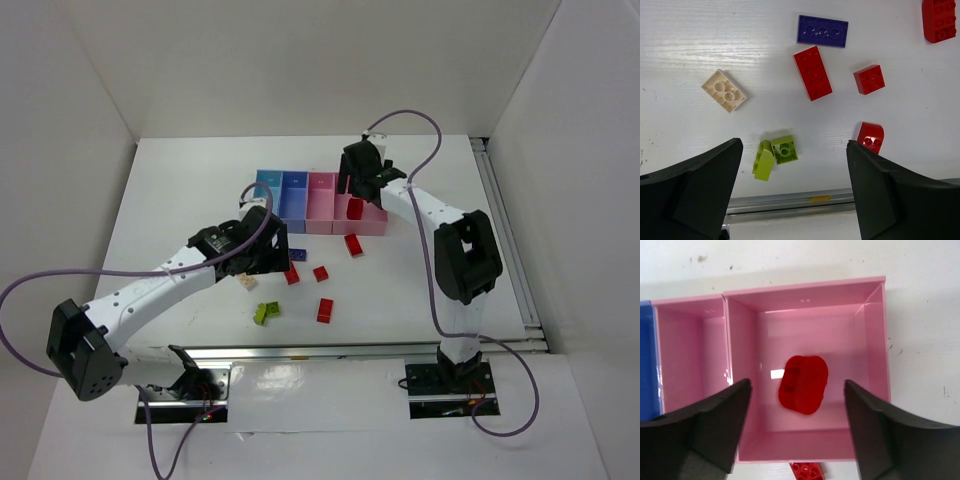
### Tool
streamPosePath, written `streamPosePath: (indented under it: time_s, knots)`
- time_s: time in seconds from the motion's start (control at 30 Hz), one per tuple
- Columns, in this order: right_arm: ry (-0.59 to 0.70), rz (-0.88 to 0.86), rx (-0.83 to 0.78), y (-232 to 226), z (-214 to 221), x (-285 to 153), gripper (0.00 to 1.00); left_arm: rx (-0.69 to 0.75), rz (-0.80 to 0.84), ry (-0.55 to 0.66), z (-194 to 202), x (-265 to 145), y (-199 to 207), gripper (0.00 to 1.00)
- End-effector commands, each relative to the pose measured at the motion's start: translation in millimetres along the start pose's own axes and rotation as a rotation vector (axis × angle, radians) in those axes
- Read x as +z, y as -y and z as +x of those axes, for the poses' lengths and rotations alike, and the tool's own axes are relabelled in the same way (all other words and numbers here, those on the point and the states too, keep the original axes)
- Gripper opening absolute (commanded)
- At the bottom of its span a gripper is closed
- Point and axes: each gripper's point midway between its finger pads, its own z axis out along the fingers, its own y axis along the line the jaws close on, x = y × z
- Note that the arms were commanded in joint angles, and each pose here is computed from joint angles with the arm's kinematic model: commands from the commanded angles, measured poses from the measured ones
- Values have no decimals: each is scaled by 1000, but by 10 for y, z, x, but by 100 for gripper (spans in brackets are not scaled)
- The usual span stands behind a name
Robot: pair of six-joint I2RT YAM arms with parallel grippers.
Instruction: Sort the legos into containers by color
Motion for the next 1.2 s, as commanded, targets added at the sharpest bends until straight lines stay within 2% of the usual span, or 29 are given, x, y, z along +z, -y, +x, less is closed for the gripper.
streamPosePath:
  time_s: [0.0, 0.03, 0.17, 0.23, 0.27, 0.33, 0.37, 0.4, 0.5, 0.63, 0.9, 0.97, 1.03, 1.07, 1.17]
  knots:
    - [70, -27, 10, -86, -370, -89, 89, 7, -39, 0, 8, 27, -55, 96]
    - [95, -39, 22, -107, -488, -170, 89, 7, -39, 0, 8, 27, -55, 96]
    - [103, -42, -18, -80, -511, -529, 90, 2, -31, 10, -24, -27, -48, 96]
    - [70, -53, -53, -30, -177, -651, 90, -1, -42, 34, -50, -56, -97, 95]
    - [132, -84, -21, 18, -314, -882, 90, -7, -29, 48, -77, -105, -93, 95]
    - [84, -105, -26, 123, 63, -969, 90, -9, -33, 57, -89, -140, -119, 95]
    - [120, -135, -1, 135, 15, -1149, 90, -9, -33, 57, -90, -140, -119, 95]
    - [77, -151, -9, 159, 259, -1170, 90, -13, -26, 65, -103, -167, -118, 95]
    - [89, -208, -12, 103, 384, -1357, 90, -2, -1, 45, -59, -153, -78, 96]
    - [65, -183, -60, 111, 598, -1392, 90, 2, 50, 40, -73, -203, 12, 98]
    - [42, -231, -111, -178, 856, -1456, 92, 35, 69, 33, -33, -270, -18, 99]
    - [38, -262, -113, -299, 868, -1507, 92, 40, 108, 30, -24, -338, 21, 99]
    - [-6, -302, -166, -413, 942, -1520, 97, 17, 137, 49, -62, -400, 60, 99]
    - [2, -307, -161, -473, 829, -1564, 97, 16, 152, 45, -38, -403, 71, 99]
    - [-25, -297, -183, -469, 858, -1602, 97, -10, 167, 60, -55, -439, 80, 99]
